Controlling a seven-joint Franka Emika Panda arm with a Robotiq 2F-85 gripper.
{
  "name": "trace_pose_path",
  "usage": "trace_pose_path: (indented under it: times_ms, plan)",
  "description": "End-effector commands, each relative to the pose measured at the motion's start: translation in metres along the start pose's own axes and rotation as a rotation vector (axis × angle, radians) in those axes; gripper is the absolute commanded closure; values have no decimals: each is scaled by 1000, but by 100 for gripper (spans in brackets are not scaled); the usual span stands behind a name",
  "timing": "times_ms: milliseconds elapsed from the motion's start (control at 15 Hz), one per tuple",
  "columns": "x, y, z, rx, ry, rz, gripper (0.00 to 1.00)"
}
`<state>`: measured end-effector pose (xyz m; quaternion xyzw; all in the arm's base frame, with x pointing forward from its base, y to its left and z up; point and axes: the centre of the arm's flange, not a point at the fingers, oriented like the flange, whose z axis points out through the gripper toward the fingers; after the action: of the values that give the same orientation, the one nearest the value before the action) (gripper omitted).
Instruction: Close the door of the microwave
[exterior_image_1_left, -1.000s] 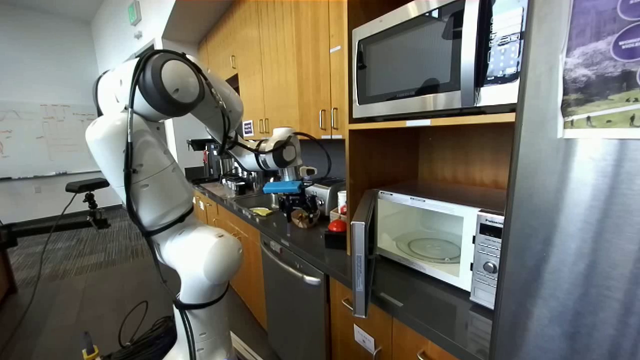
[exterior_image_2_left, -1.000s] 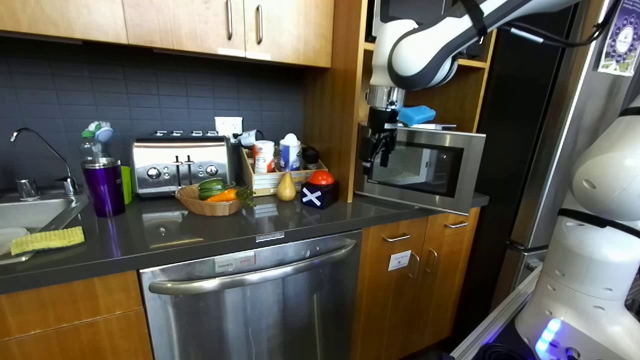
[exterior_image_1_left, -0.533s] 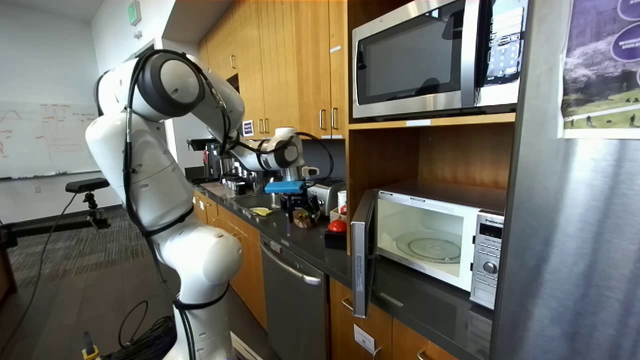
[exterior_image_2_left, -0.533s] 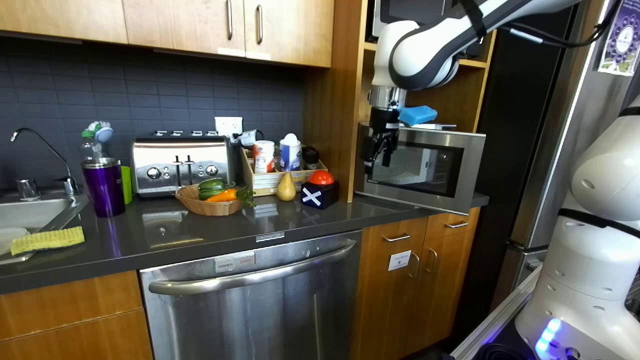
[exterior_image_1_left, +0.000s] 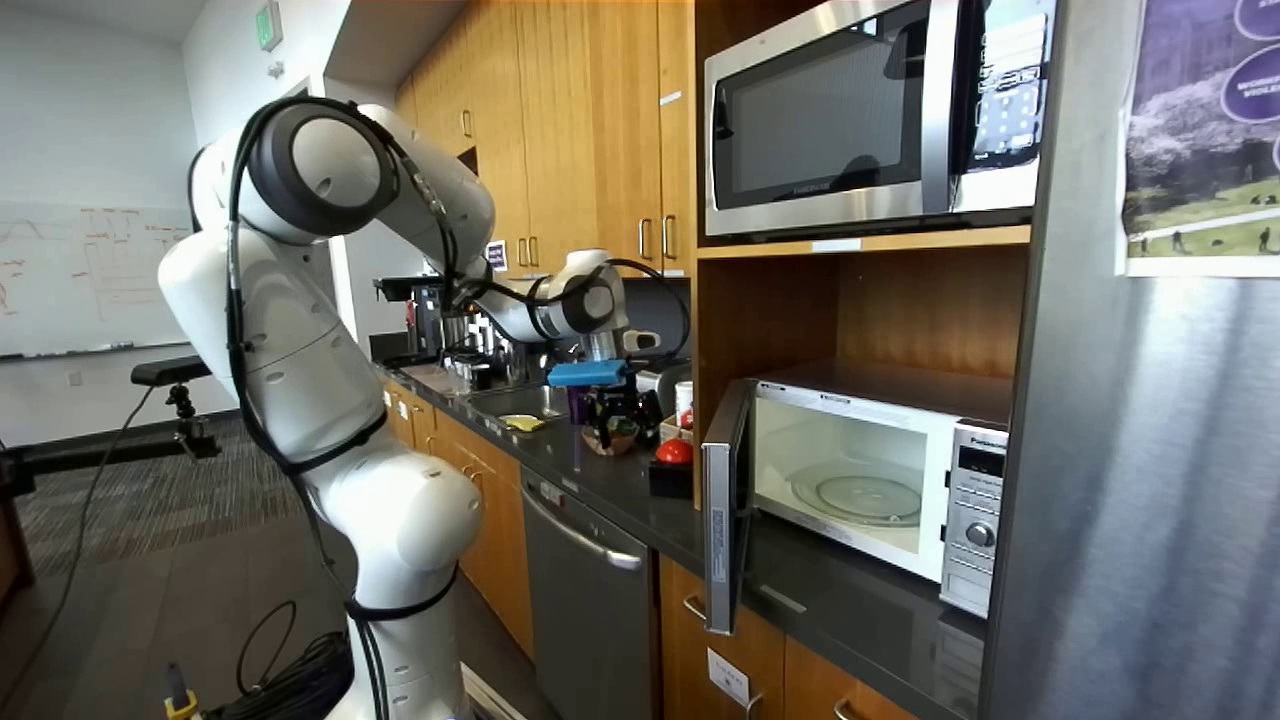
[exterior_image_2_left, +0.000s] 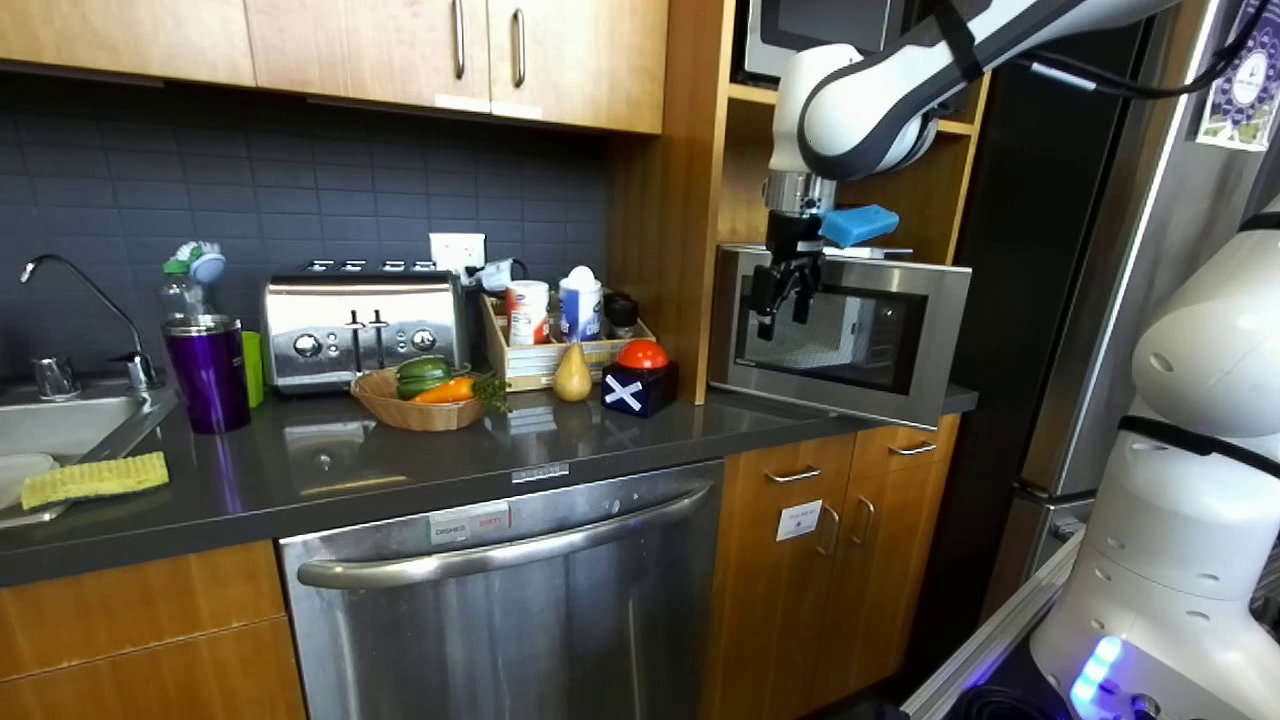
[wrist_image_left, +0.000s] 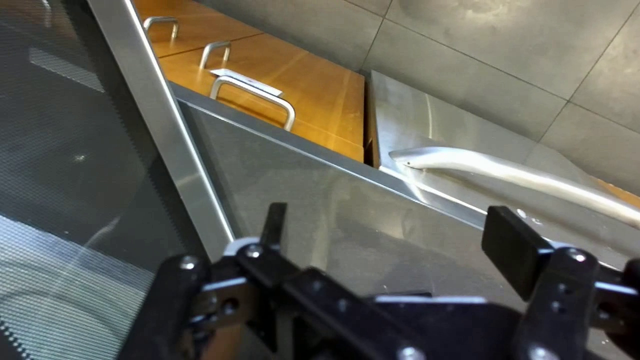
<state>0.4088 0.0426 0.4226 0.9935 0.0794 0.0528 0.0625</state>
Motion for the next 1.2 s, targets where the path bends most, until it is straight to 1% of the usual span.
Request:
trace_pose_path:
  times_ms: [0,400,733,1133]
  plan:
    - [-21,20,-2,-34,-13,49,0]
    - [-45,58,1,-56,-32,150,0]
    - [-63,88,-2,-59,-25,243,0]
    - [-86,113,-4,-58,-34,342,0]
